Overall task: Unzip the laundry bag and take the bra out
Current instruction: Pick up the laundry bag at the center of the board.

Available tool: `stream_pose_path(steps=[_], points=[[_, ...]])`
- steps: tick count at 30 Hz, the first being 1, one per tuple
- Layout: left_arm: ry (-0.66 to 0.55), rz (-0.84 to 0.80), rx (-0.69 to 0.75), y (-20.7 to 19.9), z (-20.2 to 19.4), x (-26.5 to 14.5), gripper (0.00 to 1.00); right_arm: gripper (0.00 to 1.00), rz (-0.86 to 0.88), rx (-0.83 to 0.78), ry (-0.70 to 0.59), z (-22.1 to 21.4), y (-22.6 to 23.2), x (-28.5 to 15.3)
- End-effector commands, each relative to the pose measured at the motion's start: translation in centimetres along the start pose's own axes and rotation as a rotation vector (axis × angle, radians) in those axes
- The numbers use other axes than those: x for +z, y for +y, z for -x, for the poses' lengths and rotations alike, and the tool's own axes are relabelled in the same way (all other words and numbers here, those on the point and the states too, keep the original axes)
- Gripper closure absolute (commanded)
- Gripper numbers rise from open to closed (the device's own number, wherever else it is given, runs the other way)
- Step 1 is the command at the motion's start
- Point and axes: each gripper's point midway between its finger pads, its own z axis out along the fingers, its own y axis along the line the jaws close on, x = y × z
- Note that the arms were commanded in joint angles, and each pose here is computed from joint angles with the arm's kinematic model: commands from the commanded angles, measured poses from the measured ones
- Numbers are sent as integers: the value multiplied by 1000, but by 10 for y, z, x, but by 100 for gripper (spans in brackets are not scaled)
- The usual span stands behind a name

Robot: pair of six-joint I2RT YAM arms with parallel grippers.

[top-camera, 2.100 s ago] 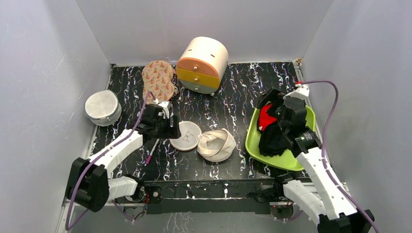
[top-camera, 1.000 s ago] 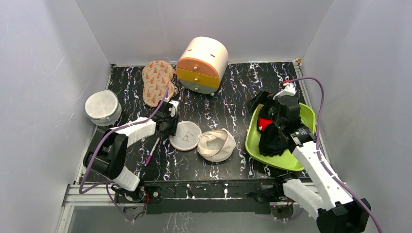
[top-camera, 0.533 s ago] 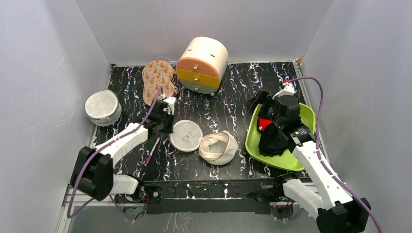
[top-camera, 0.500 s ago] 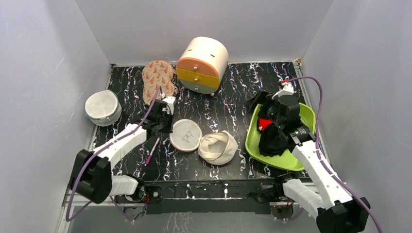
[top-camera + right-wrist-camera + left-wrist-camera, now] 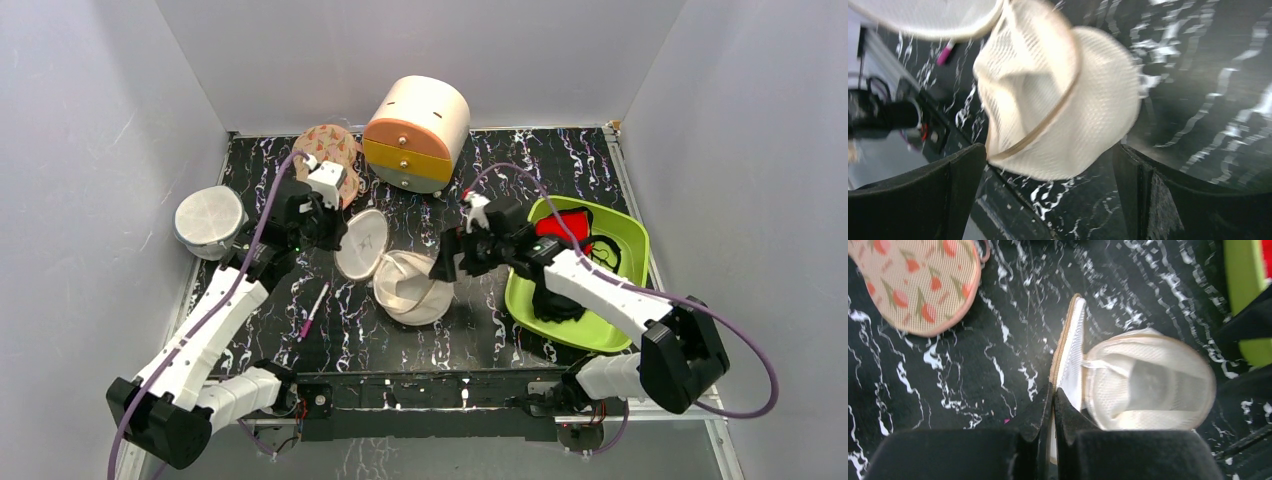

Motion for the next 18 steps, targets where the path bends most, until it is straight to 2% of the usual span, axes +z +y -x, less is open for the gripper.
stream_pose_path(steps=[1, 10, 18], points=[[-79, -109, 43, -20, 36, -32, 100, 2, 72, -114, -21, 12, 41, 9], [-240, -282, 53, -54, 94, -84, 100, 2, 74, -75, 10, 8, 44, 28], [-323, -310, 125, -60, 119, -119, 100, 2, 65, -61, -1, 12, 47, 29]])
